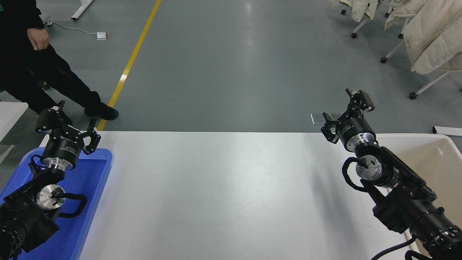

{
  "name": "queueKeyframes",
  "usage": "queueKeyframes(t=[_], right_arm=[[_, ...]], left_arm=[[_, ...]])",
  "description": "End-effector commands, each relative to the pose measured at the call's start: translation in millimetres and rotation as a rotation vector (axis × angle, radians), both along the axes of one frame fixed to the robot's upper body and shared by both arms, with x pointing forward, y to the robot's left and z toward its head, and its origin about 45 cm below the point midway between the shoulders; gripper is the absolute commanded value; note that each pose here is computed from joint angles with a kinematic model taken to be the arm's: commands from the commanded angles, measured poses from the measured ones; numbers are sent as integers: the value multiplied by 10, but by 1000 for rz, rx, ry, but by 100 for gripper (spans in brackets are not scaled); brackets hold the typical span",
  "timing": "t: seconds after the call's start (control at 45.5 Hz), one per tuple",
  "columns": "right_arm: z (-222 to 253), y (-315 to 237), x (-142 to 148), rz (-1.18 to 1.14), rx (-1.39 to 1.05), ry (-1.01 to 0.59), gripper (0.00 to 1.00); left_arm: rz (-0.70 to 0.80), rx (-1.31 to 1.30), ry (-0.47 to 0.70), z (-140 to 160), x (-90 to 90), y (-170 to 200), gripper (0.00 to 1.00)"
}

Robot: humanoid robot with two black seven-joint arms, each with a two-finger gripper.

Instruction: Clean the table surface

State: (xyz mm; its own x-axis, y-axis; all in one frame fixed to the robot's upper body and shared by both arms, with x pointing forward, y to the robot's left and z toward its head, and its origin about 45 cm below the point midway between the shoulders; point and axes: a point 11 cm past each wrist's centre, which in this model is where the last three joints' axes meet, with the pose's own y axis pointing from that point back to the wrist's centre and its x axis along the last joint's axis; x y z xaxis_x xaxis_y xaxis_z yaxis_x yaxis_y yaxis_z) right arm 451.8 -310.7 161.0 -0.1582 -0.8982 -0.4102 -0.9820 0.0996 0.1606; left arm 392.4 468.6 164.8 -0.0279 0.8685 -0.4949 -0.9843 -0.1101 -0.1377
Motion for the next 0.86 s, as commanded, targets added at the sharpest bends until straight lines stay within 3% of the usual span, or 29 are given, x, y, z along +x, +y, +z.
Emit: queueKeyframes(t=[0.0,0.835], right_arm=[[-197,-122,-88,-39,-50,19,100],[-204,82,-106,43,-180,-35,100]], left_arm=[[1,1,0,0,0,3,100],[0,1,1,-2,-1,1,100]])
